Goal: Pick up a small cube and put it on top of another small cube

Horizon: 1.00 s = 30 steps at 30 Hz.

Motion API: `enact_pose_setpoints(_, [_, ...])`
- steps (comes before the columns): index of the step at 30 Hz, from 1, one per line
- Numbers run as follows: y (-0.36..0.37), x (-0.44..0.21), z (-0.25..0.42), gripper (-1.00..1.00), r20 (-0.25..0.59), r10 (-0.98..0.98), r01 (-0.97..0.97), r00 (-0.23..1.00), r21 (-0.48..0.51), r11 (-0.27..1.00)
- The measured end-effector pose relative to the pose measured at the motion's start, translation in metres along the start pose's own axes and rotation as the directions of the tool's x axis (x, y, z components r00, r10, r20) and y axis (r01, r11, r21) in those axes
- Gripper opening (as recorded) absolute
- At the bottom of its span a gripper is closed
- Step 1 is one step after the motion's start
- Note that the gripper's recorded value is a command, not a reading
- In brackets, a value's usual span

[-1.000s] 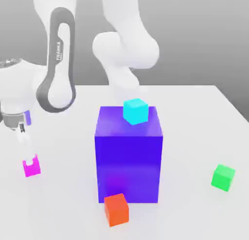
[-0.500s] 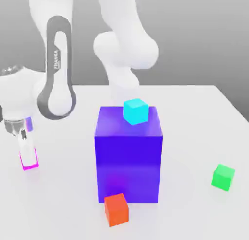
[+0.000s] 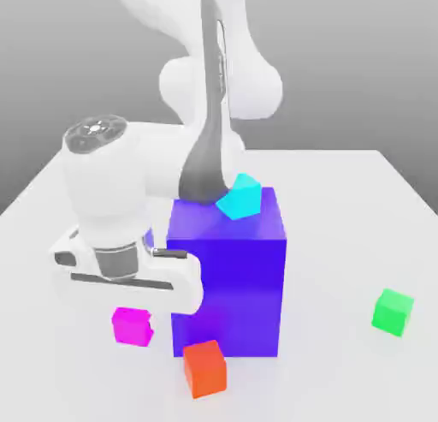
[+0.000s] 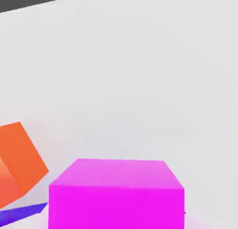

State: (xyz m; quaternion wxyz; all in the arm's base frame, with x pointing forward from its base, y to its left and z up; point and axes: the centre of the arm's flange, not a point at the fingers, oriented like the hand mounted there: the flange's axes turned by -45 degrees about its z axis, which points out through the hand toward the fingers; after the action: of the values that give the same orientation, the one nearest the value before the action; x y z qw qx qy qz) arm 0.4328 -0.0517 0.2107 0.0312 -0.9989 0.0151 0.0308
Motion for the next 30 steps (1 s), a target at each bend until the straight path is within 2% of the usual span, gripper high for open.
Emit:
enact_pose_setpoints(5, [-0.152,-0.016,-0.007,-1.00,0.007,-0.180,0.180,0.984,0.019,0.983])
enact_pose_setpoints(9, [-0.299,-0.089,-0.009,-1.00,0.021,-0.303,0.303,0.953,0.026,0.953])
enact_pose_setpoints(12, [-0.349,-0.136,-0.006,-1.00,0.012,-0.414,0.414,0.910,-0.008,0.910])
enact_pose_setpoints(17, [-0.393,-0.199,0.003,-1.00,-0.009,-0.587,0.585,0.810,-0.074,0.808])
enact_pose_setpoints(21, [-0.409,-0.227,0.011,-1.00,-0.015,-0.651,0.648,0.759,-0.082,0.757])
enact_pose_setpoints(25, [-0.352,-0.141,0.019,-1.00,-0.041,-0.452,0.449,0.891,-0.076,0.890])
enact_pose_setpoints(30, [-0.346,-0.136,0.049,-1.00,-0.037,-0.442,0.438,0.896,-0.079,0.896])
